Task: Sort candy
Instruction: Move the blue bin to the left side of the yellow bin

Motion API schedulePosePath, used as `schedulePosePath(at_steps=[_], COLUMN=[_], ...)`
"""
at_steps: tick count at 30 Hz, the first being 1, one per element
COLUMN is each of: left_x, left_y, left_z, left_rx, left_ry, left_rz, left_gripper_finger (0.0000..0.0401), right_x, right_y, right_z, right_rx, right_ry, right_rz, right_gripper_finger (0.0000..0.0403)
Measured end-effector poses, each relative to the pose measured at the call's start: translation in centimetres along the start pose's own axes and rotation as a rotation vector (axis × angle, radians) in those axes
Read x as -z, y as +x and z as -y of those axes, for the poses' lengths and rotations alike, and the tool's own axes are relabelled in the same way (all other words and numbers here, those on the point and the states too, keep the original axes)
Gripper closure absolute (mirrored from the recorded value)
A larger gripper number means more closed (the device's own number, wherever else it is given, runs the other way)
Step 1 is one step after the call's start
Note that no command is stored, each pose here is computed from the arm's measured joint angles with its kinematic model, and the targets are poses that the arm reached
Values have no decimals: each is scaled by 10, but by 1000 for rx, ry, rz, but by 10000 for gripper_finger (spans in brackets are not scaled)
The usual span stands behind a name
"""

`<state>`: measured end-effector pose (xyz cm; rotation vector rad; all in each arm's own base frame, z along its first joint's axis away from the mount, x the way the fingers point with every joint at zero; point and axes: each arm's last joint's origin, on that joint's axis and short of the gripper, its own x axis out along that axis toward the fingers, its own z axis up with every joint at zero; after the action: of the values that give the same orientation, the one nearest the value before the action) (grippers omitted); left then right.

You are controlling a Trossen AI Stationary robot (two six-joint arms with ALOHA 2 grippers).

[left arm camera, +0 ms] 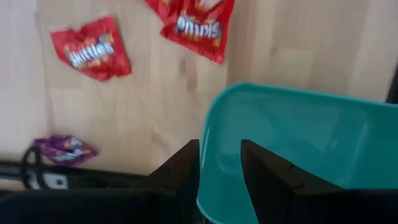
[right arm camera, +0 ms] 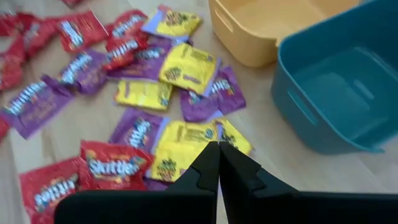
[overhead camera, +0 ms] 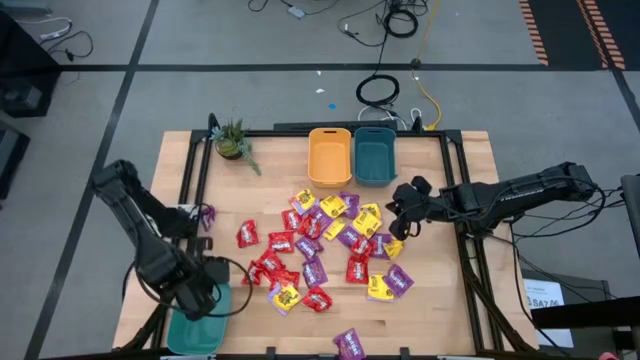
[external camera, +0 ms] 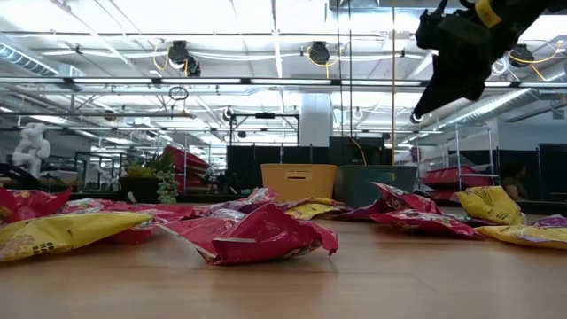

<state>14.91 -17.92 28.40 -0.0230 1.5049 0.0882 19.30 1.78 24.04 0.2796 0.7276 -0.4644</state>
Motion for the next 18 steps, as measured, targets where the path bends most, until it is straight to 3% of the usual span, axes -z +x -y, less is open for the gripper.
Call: schedulePosePath(at_steps=[18], left_x=[23], left_y=[54], left_z=[-23], left_rx=[137], left_ry=[-39], left_rz=[71], left_gripper_finger=[274], right_x=[-6], right_y=[0], right_z=[-4], right_rx=[-40], right_ry=[65], right_rz=[57], right_gripper_finger=[401])
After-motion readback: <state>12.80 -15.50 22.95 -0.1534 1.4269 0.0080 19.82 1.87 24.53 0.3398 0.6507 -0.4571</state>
